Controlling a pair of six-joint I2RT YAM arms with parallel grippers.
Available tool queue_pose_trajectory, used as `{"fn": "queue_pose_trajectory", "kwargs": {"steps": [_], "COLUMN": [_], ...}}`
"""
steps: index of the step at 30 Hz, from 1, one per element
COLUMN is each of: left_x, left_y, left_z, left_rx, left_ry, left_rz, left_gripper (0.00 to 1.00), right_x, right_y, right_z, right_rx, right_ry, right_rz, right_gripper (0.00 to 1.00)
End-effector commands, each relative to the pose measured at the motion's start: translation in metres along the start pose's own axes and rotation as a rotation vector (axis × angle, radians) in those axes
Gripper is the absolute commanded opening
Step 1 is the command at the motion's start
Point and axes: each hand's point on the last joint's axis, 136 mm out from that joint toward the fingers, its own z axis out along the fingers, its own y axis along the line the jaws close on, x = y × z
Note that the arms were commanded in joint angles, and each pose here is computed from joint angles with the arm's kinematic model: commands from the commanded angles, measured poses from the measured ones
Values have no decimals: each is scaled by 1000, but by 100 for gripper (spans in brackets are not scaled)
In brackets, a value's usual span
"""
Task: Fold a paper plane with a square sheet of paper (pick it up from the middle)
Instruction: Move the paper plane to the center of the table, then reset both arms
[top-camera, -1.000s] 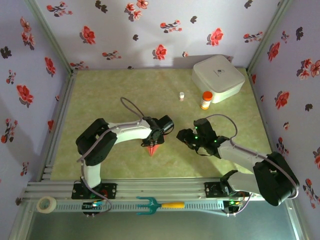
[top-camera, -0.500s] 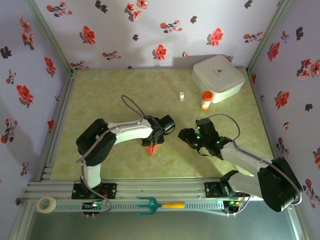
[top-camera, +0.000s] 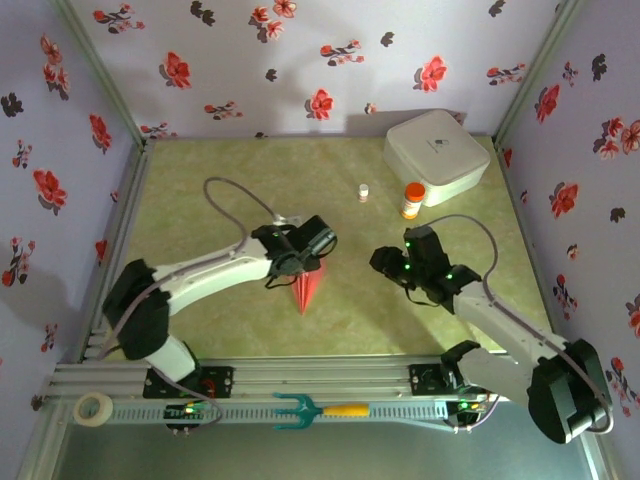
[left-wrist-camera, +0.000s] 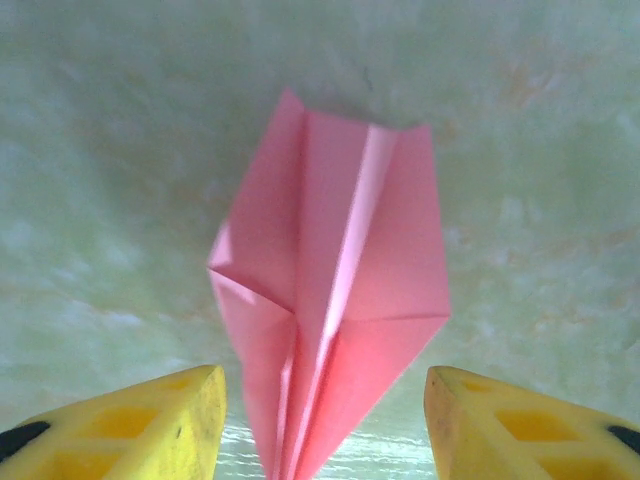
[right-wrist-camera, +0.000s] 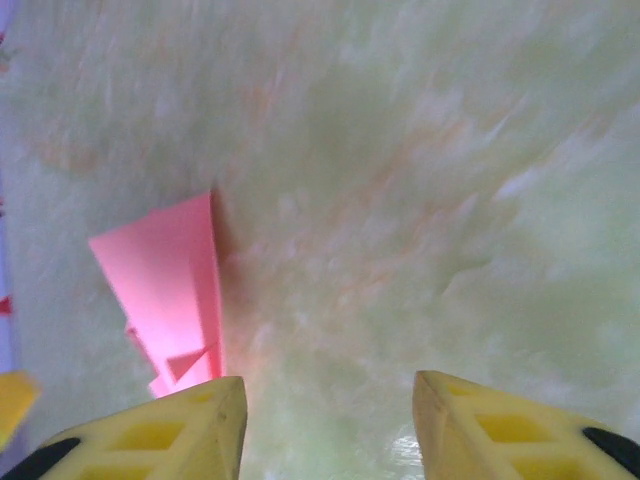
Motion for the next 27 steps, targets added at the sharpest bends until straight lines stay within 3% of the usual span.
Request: {"fn": "queue_pose_trajectory", "kwargs": {"steps": [1,4,7,9,14,22,24,27], "left_x": [-38,-64,-85,-95,-108,-117,-124,-141], "left_y": [45,97,148,182,265,268,267,258], "left_z": [-27,-37,-36,-35,-18,55,63,57], "left_rx": [-94,-160,-187,-217,-309,-277,-264,-215], "left_ry": [-217,-345,-455,-524,-562,-480,-532,-655], "left_rz": [100,115,130,132,-9,112,104,140], "left_gripper": [60,73,89,100,100,100,100,100], "right_x": [-53,-97,-128,-141,-157,-166,-166,-172], "right_y": [-28,-38,-67,-86,-107,-106,-107,-119], "right_z": [-41,-73,-80,-75,-35,5,11,2], "right_rx": [265,443,669,758,704,503,487,485], "right_ry": [-247,-464,-649,-688,-636,-676,-694,-771], "right_rz": [-198,-369,-486,-499,-515,-589,-638,-564], "right_gripper": [53,69,88,88,86,87,88,89]}}
